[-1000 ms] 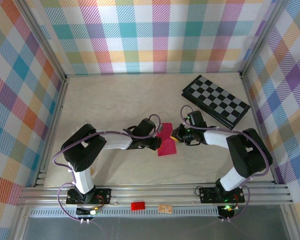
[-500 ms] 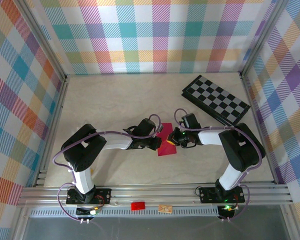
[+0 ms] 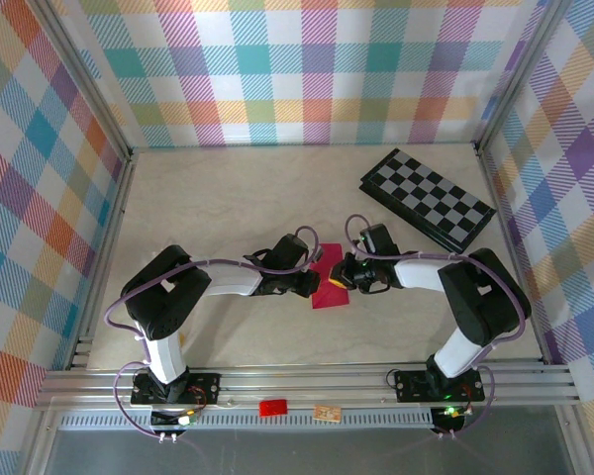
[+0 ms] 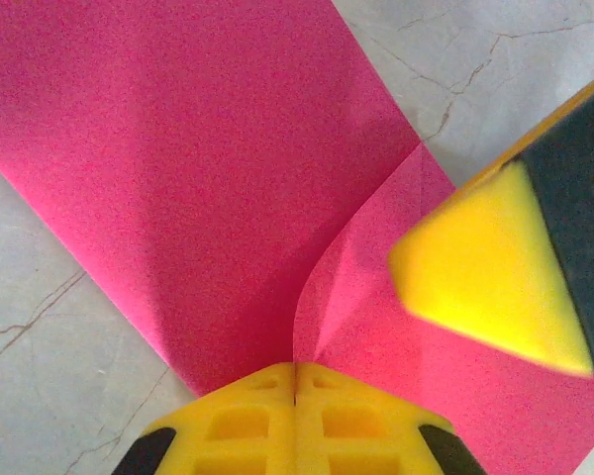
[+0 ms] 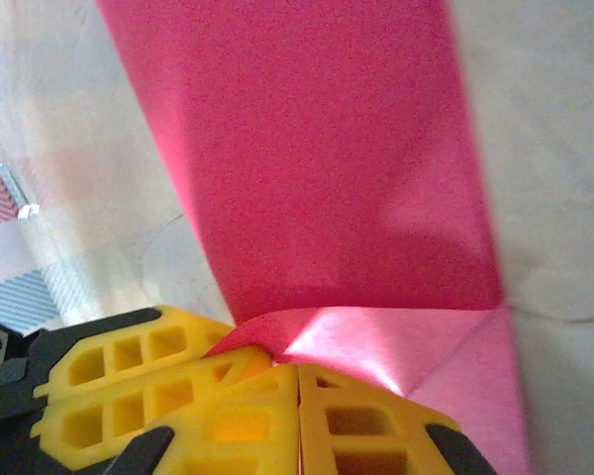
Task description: Fold a paper plane with a square sheet of paper (pick it up from the middle)
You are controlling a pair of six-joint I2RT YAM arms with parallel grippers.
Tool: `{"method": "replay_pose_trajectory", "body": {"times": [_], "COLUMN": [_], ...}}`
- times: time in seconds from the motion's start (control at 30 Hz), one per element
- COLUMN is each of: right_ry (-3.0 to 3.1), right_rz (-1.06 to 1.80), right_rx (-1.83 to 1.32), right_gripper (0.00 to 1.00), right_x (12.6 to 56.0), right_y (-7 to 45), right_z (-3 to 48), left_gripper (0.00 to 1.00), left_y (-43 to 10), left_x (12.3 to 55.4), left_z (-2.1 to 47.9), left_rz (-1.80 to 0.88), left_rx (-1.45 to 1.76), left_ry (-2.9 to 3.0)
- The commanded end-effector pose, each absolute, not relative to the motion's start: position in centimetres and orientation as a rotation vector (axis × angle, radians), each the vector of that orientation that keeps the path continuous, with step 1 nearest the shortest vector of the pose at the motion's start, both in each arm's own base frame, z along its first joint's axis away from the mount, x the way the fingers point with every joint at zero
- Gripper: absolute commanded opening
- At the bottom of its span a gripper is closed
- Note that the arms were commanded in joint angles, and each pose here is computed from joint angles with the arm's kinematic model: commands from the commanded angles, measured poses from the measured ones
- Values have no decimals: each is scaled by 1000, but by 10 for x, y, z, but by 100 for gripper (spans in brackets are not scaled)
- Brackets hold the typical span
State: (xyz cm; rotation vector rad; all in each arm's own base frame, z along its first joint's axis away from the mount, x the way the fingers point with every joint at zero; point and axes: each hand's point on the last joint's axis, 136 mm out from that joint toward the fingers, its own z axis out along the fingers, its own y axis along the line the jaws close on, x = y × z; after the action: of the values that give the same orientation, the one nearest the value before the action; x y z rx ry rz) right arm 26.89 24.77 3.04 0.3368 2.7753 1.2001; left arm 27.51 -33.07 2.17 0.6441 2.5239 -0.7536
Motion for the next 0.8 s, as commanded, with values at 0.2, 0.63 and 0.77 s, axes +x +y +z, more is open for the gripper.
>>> {"method": "replay_pose_trajectory", "body": {"times": [0.2,0.63,0.77], "right_ry": [2876,2923,2925], "right_rz": [1049,1001,996], "right_rx": [417,470,500], "right_gripper": [7,5,5], "right_x": [259,245,245], "right_y": [237,228,227], "right_z": [0,-19,-23], "left_gripper": [4,29,53], "left_y": [-302,-311,-303], "left_x": [258,278,283], "left_z": [-15,30,52], "left_rz": [-624,-649,-630], "left_rx": [648,547,459], "left_ry": [2685,2595,2551]}}
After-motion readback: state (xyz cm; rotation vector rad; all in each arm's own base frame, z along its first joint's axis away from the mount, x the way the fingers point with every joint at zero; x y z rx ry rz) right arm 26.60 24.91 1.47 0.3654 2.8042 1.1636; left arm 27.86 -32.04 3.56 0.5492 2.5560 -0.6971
